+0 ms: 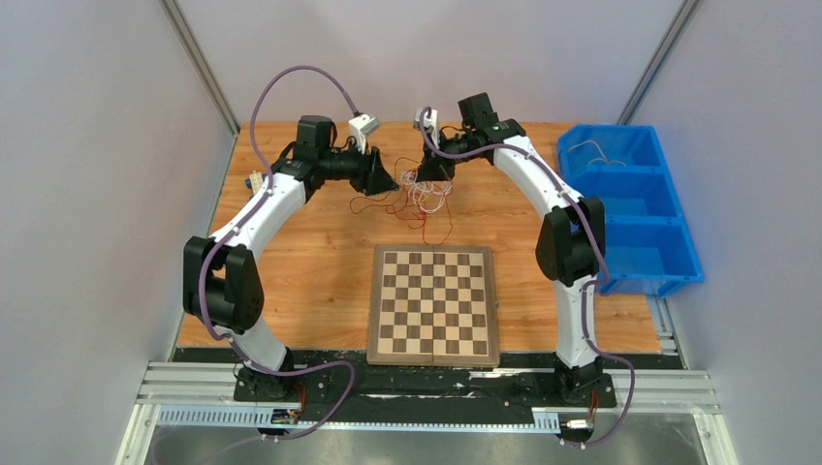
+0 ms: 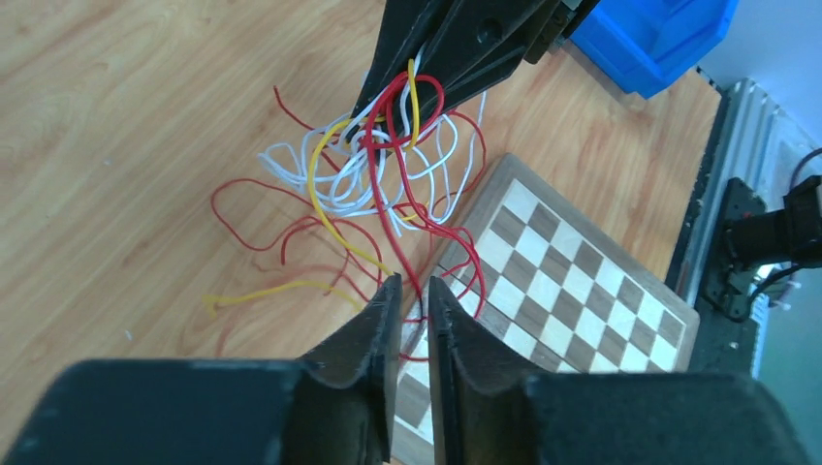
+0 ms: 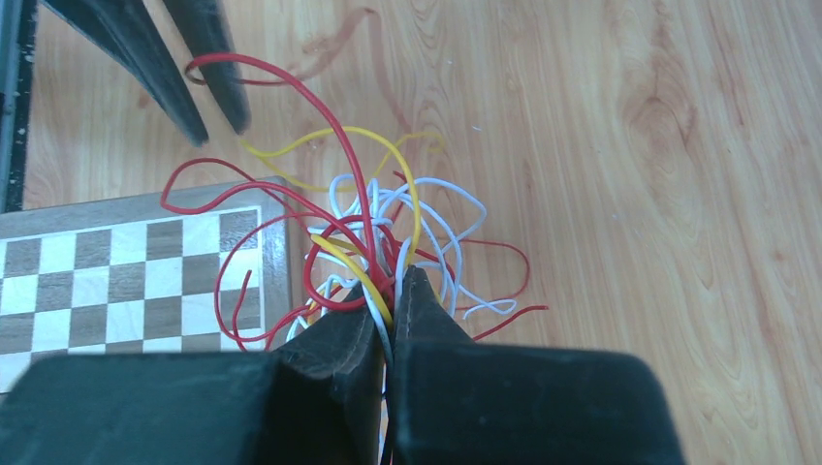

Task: Untangle the cables

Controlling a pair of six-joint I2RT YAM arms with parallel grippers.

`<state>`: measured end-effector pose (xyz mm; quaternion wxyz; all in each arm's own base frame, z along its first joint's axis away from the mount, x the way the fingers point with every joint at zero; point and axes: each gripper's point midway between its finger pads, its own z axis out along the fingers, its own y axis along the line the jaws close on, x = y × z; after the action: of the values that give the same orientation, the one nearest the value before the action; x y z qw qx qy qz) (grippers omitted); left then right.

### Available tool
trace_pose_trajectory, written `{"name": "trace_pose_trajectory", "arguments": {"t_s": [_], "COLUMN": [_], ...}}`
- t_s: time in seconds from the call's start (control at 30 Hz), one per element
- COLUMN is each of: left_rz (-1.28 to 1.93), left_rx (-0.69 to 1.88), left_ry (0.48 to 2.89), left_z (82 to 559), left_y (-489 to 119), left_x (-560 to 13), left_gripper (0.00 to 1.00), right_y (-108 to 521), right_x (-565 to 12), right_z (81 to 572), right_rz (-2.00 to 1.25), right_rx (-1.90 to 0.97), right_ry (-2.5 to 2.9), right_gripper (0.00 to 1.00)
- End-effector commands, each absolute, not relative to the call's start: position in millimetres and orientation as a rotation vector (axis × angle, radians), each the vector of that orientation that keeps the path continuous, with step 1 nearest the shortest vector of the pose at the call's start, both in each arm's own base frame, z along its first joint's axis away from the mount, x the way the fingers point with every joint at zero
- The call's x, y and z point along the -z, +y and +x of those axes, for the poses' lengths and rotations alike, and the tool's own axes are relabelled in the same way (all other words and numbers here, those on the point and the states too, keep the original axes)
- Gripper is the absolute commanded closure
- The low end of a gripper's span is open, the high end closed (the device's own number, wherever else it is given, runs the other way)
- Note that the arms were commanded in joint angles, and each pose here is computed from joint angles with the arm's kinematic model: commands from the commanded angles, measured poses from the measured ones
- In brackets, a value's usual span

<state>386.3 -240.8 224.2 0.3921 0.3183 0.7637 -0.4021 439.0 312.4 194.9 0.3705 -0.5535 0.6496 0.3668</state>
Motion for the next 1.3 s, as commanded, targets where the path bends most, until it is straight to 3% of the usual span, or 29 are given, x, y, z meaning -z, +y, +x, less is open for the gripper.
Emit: {"name": "trace_pose_trajectory", "arguments": {"t_s": [0.0,0.07,0.3,0.5,0.67,0.97,1.03,1.1,1.17,1.27], "left_rz": [0.848,0.840,0.712,0.579,0.524,0.443,0.461,0.472,0.486,0.472], "left_rx": [0.941,0.917,0.930,0.847,0.777,0.559,0.542,0.568,0.612,0.680], "left_ry": [1.822,1.805,1.697,1.496,1.338,1.031,0.967,0.952,0.969,1.021], "left_z": [389.1,384.7,384.2,398.6,400.6,385.0,375.7,369.7,367.5,375.3], "left_y": [-238.5,-234.8,-212.5,-168.1,-139.7,-94.1,-94.2,-97.9,-102.9,-106.7], "left_x": [-255.6,-266.7,-339.6,-448.8,-525.2,-654.3,-673.6,-677.4,-669.6,-646.4], "left_gripper": [0.88,0.99,1.00,1.00,1.00,1.00,1.00,1.00,1.00,1.00], "right_y": [306.9,302.8,280.4,253.0,232.5,189.8,188.1,196.2,207.8,224.5], "right_x": [-209.2,-198.1,-150.6,-91.4,-46.0,-0.1,-1.5,-22.3,-55.2,-122.3], "right_z": [458.3,465.1,501.5,535.1,547.2,552.0,551.3,546.1,537.2,521.1], "right_rz": [-1.411,-1.400,-1.359,-1.335,-1.357,-1.373,-1.369,-1.360,-1.344,-1.308], "right_rx": [-0.838,-0.816,-0.703,-0.599,-0.494,-0.352,-0.355,-0.409,-0.494,-0.609], "right_ry": [1.618,1.654,1.764,1.869,1.944,2.058,2.061,2.020,1.953,1.830], "right_gripper": [1.00,0.99,0.79,0.79,0.85,0.81,0.73,0.56,0.39,0.24]}}
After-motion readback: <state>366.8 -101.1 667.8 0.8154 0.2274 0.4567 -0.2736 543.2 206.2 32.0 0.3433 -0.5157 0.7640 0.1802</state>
